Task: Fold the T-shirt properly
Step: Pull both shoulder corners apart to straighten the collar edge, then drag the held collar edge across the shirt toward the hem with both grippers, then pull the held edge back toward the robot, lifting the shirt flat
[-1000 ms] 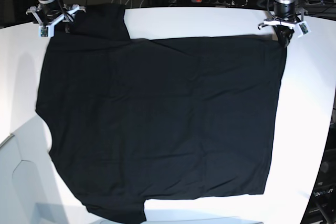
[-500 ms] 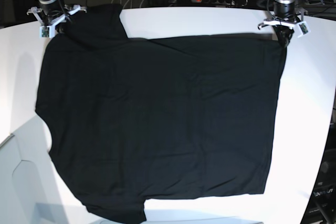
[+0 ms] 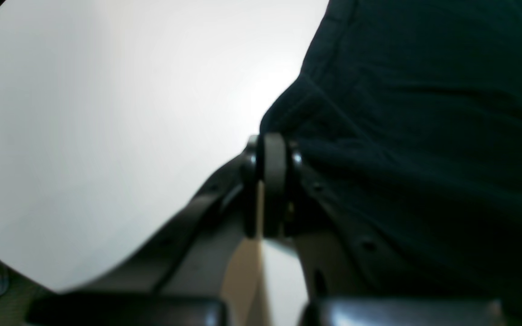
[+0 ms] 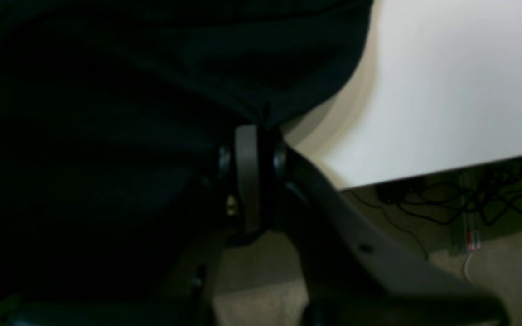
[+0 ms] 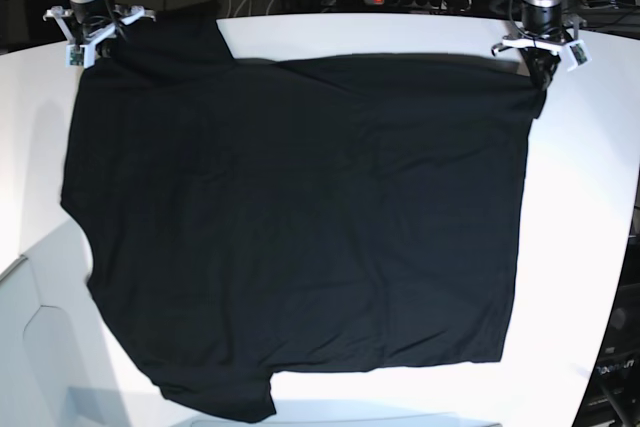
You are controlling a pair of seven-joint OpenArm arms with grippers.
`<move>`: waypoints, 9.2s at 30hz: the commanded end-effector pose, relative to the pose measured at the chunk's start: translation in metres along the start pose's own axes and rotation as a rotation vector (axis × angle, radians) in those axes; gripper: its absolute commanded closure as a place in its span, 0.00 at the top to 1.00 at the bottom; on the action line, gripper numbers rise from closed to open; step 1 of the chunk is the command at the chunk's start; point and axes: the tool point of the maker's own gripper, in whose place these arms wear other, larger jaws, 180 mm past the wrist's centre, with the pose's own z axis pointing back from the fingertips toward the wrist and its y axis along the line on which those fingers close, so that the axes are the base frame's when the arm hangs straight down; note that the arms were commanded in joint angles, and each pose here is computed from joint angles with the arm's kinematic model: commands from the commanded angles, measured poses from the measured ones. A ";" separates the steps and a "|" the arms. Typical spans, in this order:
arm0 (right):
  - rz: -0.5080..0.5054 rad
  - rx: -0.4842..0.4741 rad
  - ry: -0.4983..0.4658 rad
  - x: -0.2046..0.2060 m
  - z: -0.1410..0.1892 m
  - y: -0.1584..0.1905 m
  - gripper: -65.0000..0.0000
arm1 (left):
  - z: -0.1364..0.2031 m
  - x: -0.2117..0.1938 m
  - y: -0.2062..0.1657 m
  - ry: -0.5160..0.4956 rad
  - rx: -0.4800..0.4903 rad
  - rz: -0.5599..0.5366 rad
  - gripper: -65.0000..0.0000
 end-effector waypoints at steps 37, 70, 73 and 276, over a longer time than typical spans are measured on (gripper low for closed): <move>0.149 0.030 -0.354 0.142 0.014 0.020 0.05 | -0.002 0.079 -0.018 -0.250 0.008 0.053 0.00; 0.187 0.147 -0.437 0.224 -0.053 0.036 0.05 | -0.076 0.111 -0.054 -0.229 0.003 0.034 0.00; 0.235 0.139 -0.428 0.238 -0.063 0.043 0.05 | -0.081 0.110 -0.055 -0.225 0.003 0.041 0.00; 0.222 -0.108 -0.110 0.122 -0.017 -0.074 0.00 | -0.031 0.070 0.013 0.000 0.033 0.141 0.02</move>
